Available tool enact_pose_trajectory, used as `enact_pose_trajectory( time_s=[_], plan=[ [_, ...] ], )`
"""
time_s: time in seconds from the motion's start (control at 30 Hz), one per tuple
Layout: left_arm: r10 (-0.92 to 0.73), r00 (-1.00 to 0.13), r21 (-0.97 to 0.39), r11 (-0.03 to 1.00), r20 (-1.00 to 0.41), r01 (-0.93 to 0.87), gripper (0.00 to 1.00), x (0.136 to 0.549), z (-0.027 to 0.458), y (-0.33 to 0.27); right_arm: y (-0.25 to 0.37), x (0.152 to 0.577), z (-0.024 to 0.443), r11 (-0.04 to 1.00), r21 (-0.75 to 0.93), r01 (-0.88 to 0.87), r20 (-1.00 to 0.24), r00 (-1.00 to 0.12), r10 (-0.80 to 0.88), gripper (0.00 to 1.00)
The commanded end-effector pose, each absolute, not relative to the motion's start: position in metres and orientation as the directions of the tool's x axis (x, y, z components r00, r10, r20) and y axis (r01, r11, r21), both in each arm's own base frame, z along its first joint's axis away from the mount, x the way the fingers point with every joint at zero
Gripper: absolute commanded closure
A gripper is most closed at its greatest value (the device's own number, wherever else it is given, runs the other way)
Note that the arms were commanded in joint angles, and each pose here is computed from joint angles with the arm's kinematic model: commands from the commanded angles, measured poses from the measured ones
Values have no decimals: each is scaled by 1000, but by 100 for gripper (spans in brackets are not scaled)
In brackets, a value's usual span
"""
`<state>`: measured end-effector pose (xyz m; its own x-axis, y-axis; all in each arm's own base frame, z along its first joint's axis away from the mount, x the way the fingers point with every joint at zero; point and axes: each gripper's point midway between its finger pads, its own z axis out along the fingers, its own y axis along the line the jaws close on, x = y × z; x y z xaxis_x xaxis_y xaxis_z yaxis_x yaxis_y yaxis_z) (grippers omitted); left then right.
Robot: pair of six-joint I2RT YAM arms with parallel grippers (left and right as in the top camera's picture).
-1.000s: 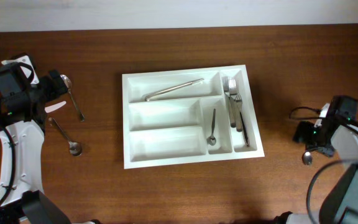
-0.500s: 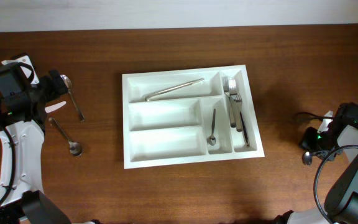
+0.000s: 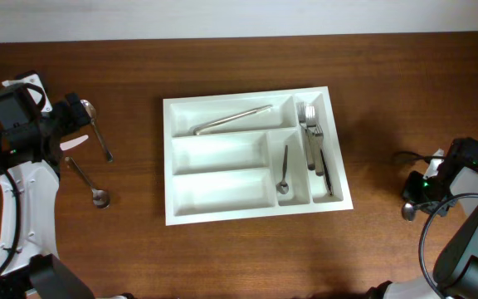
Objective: Pack container
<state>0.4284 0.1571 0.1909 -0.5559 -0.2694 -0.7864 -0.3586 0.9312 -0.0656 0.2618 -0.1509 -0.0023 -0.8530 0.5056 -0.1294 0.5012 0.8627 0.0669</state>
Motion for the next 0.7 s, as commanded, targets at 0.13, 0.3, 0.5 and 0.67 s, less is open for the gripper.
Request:
enact_pose_trajectory(
  time_s=[0.13, 0.3, 0.5, 0.67],
  plan=[
    [-267, -543, -61, 928, -796, -367, 1, 431, 197, 162, -152, 253, -9, 848, 51, 528, -98, -842, 531, 92],
    [-267, -543, -61, 928, -796, -367, 1, 431, 197, 162, -153, 257, -5, 839, 54, 541, -101, -833, 544, 96],
    [-267, -543, -61, 928, -796, -367, 1, 431, 197, 162, -163, 271, 27, 840, 54, 540, -112, -833, 543, 96],
    [-267, -543, -61, 928, -796, -367, 1, 431, 197, 162, -166, 293, 70, 846, 91, 525, -145, -833, 533, 96]
  ],
)
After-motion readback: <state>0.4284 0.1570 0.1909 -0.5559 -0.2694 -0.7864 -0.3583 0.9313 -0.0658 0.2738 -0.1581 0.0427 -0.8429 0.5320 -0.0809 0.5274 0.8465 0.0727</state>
